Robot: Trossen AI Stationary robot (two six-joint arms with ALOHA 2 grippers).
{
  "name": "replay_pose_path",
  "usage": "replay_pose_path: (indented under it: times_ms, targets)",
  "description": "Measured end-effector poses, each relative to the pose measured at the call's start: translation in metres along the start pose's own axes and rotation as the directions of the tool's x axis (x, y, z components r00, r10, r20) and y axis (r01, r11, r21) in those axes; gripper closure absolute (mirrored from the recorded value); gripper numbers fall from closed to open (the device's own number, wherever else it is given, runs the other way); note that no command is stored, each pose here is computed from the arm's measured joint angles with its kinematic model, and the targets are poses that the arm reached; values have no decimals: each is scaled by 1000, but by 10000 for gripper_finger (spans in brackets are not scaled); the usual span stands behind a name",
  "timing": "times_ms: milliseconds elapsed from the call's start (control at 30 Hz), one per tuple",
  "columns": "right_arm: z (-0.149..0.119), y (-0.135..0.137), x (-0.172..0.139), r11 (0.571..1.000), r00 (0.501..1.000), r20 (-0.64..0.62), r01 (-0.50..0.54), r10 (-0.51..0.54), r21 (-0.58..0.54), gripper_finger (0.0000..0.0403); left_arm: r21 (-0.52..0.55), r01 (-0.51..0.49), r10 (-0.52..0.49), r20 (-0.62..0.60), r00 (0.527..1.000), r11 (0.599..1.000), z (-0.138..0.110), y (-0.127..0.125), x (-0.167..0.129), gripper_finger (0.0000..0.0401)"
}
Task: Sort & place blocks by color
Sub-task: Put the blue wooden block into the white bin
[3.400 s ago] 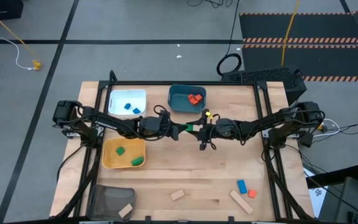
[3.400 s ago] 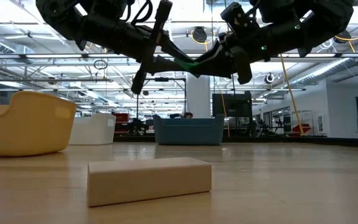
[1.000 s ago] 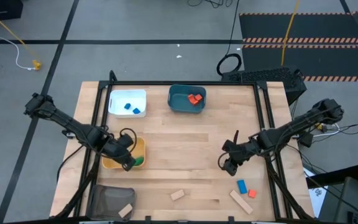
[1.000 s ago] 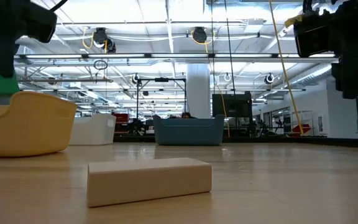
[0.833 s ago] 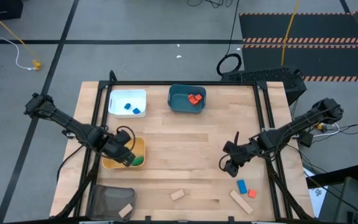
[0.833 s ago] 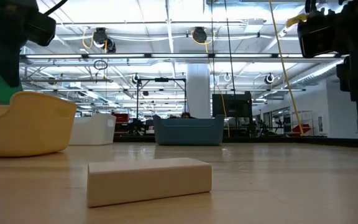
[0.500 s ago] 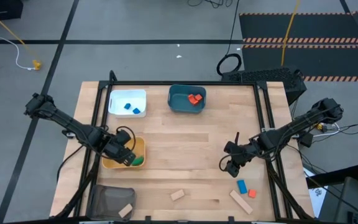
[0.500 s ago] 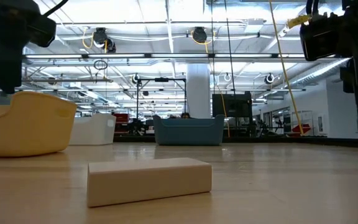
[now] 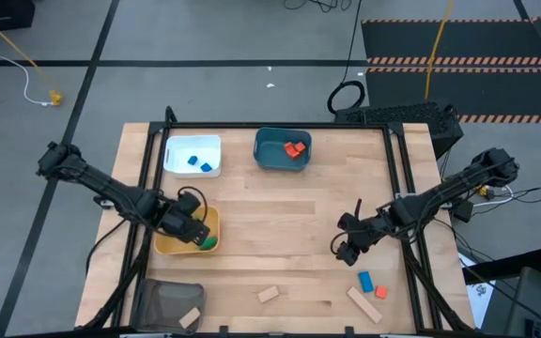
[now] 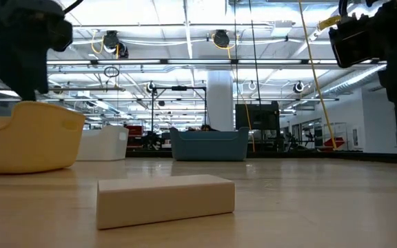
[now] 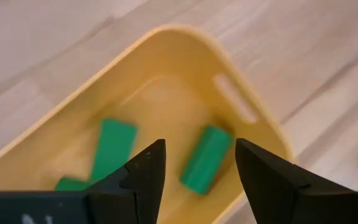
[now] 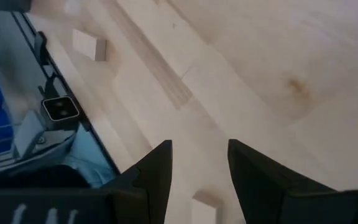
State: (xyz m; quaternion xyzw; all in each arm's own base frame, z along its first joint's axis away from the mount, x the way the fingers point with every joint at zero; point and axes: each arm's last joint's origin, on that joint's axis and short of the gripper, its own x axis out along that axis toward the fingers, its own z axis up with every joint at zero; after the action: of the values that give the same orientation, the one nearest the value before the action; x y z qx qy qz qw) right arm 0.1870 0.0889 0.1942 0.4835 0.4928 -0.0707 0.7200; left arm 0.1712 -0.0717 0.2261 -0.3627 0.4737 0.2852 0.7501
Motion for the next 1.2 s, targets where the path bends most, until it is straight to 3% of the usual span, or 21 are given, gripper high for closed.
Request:
replay_pose_path:
  times_ms: [200,333,467,667,833,1000,1200]
  targets:
    - [-9,4,1,995,995,-94,-27,35,92,259,105,179,-189,101,977,978,13,-26,-18,206]
    - [-17,8,1,989,990,-126,-43,61,139,265,229,296,-343,206,916,927,25,-47,-40,206]
    - [-30,9,2,979,987,-154,-20,52,205,270,336,339,-436,275,857,879,34,-58,-53,206]
    - [-50,23,0,938,981,-136,-85,138,335,273,381,304,-430,308,849,873,44,-57,-52,206]
    - [-57,42,-9,932,980,-99,-128,170,339,273,411,265,-412,326,851,872,52,-54,-50,206]
    - [-58,45,-12,942,992,-124,64,-24,330,273,436,227,-395,344,852,871,59,-52,-49,206]
    - [-60,30,-3,902,957,-135,287,-256,322,273,452,200,-382,357,852,869,64,-50,-48,206]
